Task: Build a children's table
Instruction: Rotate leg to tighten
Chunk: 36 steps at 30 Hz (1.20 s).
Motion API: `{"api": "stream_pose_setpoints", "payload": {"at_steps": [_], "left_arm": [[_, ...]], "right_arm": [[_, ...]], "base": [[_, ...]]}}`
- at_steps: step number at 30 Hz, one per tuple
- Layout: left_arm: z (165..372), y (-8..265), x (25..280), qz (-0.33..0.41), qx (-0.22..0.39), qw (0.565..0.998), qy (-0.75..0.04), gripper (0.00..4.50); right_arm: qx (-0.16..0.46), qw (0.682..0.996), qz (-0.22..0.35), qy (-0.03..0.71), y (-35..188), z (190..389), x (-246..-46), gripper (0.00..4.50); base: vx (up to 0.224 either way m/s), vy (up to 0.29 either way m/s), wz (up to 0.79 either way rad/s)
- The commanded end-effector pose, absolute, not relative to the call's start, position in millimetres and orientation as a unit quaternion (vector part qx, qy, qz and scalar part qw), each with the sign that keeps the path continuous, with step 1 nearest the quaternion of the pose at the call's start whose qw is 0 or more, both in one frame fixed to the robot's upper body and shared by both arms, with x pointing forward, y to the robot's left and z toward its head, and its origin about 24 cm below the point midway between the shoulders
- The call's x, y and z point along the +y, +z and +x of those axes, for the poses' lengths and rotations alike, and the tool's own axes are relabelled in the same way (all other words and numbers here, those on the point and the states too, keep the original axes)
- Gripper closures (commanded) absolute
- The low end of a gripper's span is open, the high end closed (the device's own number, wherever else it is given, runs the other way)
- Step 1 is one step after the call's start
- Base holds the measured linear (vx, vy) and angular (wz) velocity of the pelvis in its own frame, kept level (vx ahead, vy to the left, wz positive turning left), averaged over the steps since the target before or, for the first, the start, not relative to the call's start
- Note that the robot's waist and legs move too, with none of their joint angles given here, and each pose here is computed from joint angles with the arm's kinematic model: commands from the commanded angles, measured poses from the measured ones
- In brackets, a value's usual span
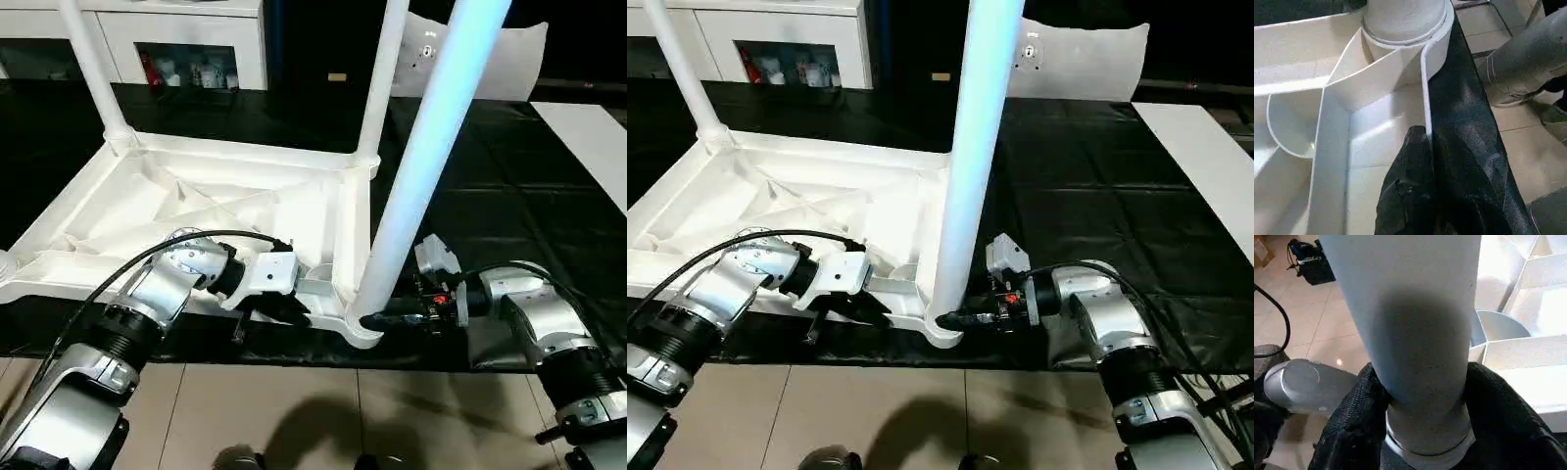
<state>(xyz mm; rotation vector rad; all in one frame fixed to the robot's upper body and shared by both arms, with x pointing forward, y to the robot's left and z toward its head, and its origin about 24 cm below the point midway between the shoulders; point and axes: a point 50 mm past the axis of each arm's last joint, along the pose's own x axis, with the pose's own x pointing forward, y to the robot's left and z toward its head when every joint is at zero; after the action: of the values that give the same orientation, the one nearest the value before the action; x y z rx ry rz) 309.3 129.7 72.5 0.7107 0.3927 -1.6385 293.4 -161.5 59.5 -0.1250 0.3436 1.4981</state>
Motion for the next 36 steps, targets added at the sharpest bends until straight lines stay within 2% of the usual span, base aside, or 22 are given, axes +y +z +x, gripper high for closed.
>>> {"api": "stream_pose_setpoints", "payload": {"at_steps": [1,4,5,6,8,9,12,13,14,15,16,18,21,25,26,28,32,36], "left_arm": [[305,68,125,0.322,0.181,0.59,-0.718,4.5],[309,67,128,0.316,0.193,0.616,-0.695,4.5],[312,68,129,0.306,0.195,0.633,-0.684,4.5],[312,68,129,0.305,0.195,0.634,-0.683,4.5],[316,69,129,0.29,0.195,0.66,-0.665,4.5],[320,71,125,0.272,0.195,0.694,-0.638,4.5],[325,72,118,0.26,0.194,0.725,-0.608,4.5],[326,72,117,0.259,0.194,0.727,-0.605,4.5],[334,73,109,0.248,0.193,0.763,-0.565,4.5],[338,73,105,0.24,0.191,0.778,-0.547,4.5],[338,73,105,0.24,0.191,0.778,-0.547,4.5],[343,73,95,0.228,0.19,0.802,-0.518,4.5],[349,77,77,0.217,0.184,0.828,-0.483,4.5],[351,83,62,0.208,0.172,0.837,-0.475,4.5],[351,84,60,0.211,0.17,0.838,-0.474,4.5],[352,85,61,0.22,0.169,0.836,-0.473,4.5],[353,83,72,0.241,0.172,0.832,-0.469,4.5],[349,77,89,0.258,0.177,0.82,-0.479,4.5]], "right_arm": [[0.147,0.713,-0.044,0.684,62,291.6,-158.4,2.47],[0.145,0.722,-0.028,0.676,62,289.0,-158.8,2.5],[0.151,0.738,-0.019,0.657,61,291.1,-158.3,2.5],[0.152,0.74,-0.019,0.655,61,291.3,-158.2,2.51],[0.166,0.771,-0.018,0.614,57,296.9,-156.0,2.51],[0.185,0.817,-0.021,0.546,51,306.5,-149.2,2.51],[0.213,0.857,-0.024,0.469,46,317.1,-142.6,2.51],[0.214,0.859,-0.025,0.463,46,317.9,-142.3,2.51],[0.228,0.896,-0.027,0.38,43,329.5,-137.6,2.52],[0.228,0.91,-0.021,0.346,43,333.9,-134.6,2.52],[0.228,0.91,-0.021,0.346,43,333.9,-134.6,2.52],[0.229,0.925,-0.02,0.302,42,338.6,-128.4,2.53],[0.232,0.939,0.007,0.255,41,344.0,-115.1,2.53],[0.223,0.945,0.025,0.239,43,345.9,-107.1,2.53],[0.219,0.947,0.023,0.236,44,346.2,-107.6,2.19],[0.21,0.948,0.018,0.239,45,346.6,-110.6,1.85],[0.177,0.951,0.005,0.253,49,347.4,-120.0,1.57],[0.149,0.947,0.005,0.285,55,342.6,-139.9,1.16]], "base": [[0.0,0.0,0.0],[0.0,0.0,0.0],[0.0,0.0,0.0],[0.0,0.0,0.0],[0.0,0.0,0.0],[0.0,0.0,0.0],[0.0,0.0,0.0],[0.0,0.0,0.0],[0.0,0.0,0.0],[0.0,0.0,0.0],[0.0,0.0,0.0],[-0.081,0.029,-0.07],[0.033,-0.04,0.02],[0.038,-0.028,-0.16],[0.0,0.0,0.0],[0.0,0.0,0.0],[0.0,0.0,0.0],[0.0,0.0,0.0]]}}
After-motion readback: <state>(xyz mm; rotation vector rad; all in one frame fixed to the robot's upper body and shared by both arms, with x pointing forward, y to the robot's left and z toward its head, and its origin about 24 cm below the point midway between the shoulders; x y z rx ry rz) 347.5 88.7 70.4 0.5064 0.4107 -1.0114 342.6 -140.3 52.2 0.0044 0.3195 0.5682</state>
